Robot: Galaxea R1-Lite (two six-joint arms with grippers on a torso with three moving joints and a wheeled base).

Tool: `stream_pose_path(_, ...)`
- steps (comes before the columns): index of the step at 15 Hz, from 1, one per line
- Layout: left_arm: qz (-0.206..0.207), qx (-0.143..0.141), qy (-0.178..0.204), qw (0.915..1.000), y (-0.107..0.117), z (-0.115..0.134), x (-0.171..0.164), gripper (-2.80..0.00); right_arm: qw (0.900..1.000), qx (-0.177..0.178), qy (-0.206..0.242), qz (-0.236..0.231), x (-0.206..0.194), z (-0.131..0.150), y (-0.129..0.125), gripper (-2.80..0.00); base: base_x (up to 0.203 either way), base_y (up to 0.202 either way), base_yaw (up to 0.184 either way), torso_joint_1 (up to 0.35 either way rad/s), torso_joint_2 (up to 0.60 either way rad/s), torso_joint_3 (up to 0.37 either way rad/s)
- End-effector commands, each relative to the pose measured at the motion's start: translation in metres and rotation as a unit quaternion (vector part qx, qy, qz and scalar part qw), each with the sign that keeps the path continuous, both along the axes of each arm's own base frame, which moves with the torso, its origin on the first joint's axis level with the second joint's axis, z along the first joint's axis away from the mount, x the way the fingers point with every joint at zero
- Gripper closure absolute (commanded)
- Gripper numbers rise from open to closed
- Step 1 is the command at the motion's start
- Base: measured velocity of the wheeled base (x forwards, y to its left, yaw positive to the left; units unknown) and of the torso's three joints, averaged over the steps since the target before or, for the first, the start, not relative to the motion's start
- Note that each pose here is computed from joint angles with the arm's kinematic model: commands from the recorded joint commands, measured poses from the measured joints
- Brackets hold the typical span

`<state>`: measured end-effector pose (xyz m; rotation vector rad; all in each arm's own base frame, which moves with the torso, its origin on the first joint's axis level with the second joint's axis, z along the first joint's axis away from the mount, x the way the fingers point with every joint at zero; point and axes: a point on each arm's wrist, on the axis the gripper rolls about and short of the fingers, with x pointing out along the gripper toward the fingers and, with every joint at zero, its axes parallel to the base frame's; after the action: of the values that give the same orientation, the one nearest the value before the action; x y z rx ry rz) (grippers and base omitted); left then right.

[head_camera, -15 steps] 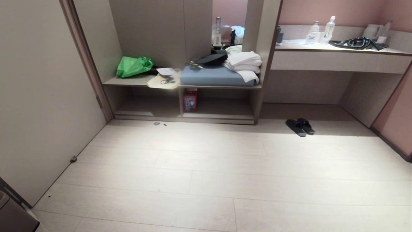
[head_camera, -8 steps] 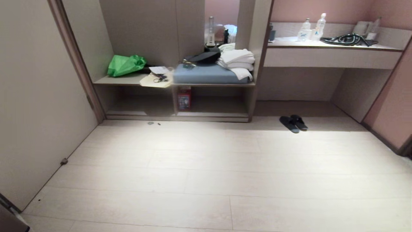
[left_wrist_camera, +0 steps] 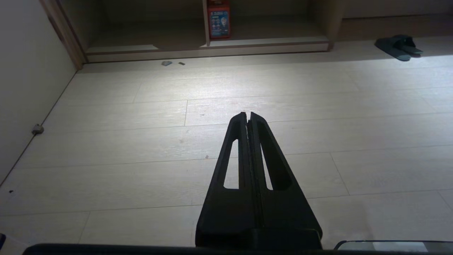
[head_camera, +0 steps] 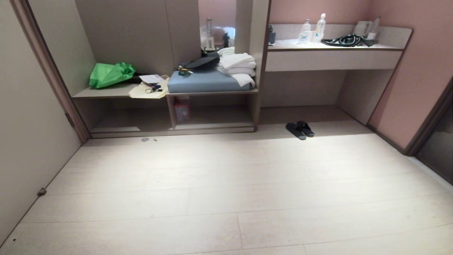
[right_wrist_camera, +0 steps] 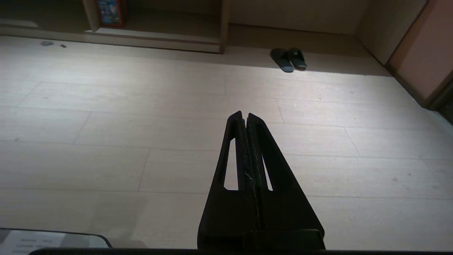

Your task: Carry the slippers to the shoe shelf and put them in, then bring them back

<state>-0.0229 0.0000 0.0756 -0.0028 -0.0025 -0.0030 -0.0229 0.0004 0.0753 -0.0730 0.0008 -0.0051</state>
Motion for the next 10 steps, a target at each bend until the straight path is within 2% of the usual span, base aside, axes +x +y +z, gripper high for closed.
stream_pose_path(1,0.001,-0.001,0.001,1.0,0.0,0.0001,0.0001,0.0,1.0,0.001,0.001,0.0,0.0001,-0.0002,0.0,0.0,0.0,0.0,0.0,0.0,0.0,0.0)
stream_pose_path(10,0.0,0.0,0.0,1.0,0.0,0.0001,0.0001,0.0,1.0,0.002,0.001,0.0,0.0001,-0.0002,0.0,0.0,0.0,0.0,0.0,0.0,0.0,0.0)
